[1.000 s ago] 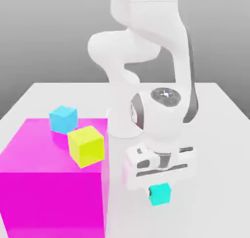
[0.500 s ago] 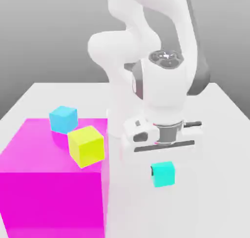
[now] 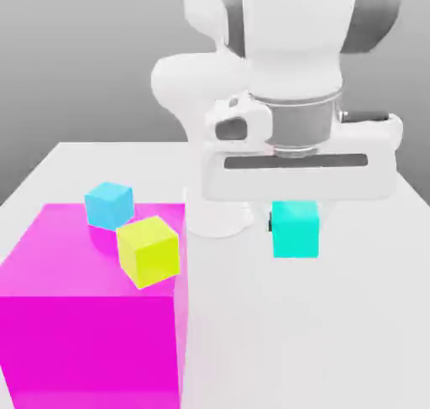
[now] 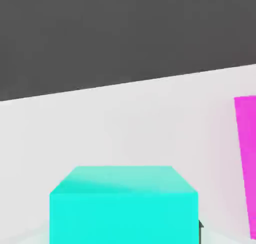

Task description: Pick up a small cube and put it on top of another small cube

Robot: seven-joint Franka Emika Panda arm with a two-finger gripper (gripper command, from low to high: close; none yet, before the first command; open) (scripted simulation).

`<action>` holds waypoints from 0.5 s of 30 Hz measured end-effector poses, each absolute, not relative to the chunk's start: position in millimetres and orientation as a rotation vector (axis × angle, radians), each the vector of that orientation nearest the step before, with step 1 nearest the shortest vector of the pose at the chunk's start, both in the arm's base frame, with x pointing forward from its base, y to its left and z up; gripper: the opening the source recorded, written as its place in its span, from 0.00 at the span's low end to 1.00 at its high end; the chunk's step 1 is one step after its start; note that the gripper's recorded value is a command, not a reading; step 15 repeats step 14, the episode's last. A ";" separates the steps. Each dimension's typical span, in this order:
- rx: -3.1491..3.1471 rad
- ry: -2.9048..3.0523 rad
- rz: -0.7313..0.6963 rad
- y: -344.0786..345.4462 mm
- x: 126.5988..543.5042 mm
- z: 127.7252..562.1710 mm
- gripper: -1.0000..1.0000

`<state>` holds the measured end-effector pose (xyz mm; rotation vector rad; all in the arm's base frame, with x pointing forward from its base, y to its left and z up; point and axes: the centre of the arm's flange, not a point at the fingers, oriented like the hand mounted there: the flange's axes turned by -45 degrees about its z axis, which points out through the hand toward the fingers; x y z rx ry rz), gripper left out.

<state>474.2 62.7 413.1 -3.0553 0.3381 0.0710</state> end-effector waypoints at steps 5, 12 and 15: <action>-3.028 0.787 0.010 -34.2 471.2 451.9 0.00; -2.959 1.038 0.000 -78.9 459.3 405.7 1.00; -2.959 1.038 0.000 -78.9 459.3 405.7 1.00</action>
